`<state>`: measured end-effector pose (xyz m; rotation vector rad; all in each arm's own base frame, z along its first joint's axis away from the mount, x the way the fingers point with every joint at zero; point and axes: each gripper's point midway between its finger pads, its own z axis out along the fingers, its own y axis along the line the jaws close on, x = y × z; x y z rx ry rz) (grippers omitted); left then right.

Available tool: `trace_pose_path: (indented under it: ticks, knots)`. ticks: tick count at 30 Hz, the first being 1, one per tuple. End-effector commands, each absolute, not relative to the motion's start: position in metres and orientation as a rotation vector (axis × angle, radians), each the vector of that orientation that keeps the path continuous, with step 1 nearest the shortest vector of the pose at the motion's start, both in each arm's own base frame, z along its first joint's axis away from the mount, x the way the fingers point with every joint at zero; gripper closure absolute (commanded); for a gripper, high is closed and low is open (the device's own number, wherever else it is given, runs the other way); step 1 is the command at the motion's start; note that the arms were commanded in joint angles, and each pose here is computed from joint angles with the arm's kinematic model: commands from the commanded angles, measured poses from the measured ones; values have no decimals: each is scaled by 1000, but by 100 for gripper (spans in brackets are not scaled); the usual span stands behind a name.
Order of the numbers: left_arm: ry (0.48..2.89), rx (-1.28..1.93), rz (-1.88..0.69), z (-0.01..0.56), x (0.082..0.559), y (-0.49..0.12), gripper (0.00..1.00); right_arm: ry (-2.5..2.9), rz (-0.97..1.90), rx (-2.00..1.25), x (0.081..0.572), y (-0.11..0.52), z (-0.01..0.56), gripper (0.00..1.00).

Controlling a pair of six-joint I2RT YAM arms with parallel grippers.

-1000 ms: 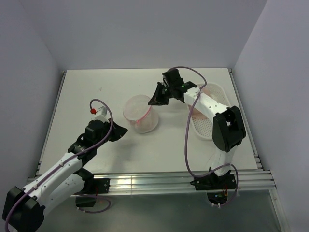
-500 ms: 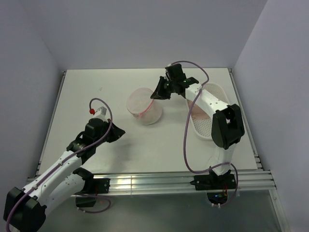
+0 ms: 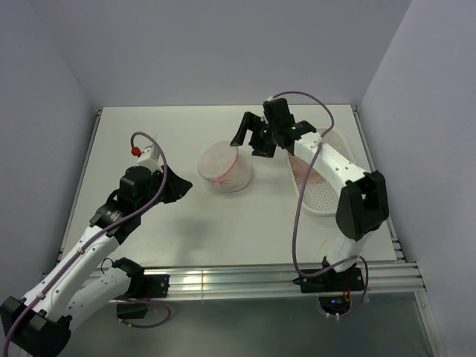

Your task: Place the bra in the laundry bag and zip it closed

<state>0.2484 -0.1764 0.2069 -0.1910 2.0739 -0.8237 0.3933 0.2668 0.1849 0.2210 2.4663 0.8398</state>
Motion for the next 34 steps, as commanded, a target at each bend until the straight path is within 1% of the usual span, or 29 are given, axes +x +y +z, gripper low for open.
trace_pose_path:
  ticks: [1, 2, 6, 11, 16, 17, 19, 23, 28, 34]
  knots:
    - [2009, -106, -786, 246, 251, -172, 75, 2269, 847, 191, 380, 250, 256, 0]
    - [1998, -94, -778, 252, 251, -171, 73, 2263, 837, 191, 375, 245, 257, 0]
    - [1937, -63, -753, 284, 248, -163, 62, 2158, 811, 194, 351, 223, 285, 0]
    - [1941, -24, -685, 286, 244, -153, 59, 2054, 752, 200, 313, 188, 294, 0]
    - [1910, -29, -643, 283, 242, -144, 52, 1891, 668, 271, 277, 142, 302, 0]
    - [1907, -30, -640, 281, 241, -143, 47, 1859, 661, 286, 273, 136, 305, 0]
    - [1899, -32, -638, 281, 240, -141, 45, 1808, 653, 301, 259, 123, 306, 0]
    - [1876, -59, -623, 280, 237, -134, 35, 1791, 600, 323, 247, 107, 295, 0]
    - [1859, -73, -605, 282, 236, -129, 32, 1801, 593, 323, 243, 105, 277, 0]
    - [1857, -82, -590, 281, 234, -125, 30, 1787, 613, 300, 244, 109, 278, 0]
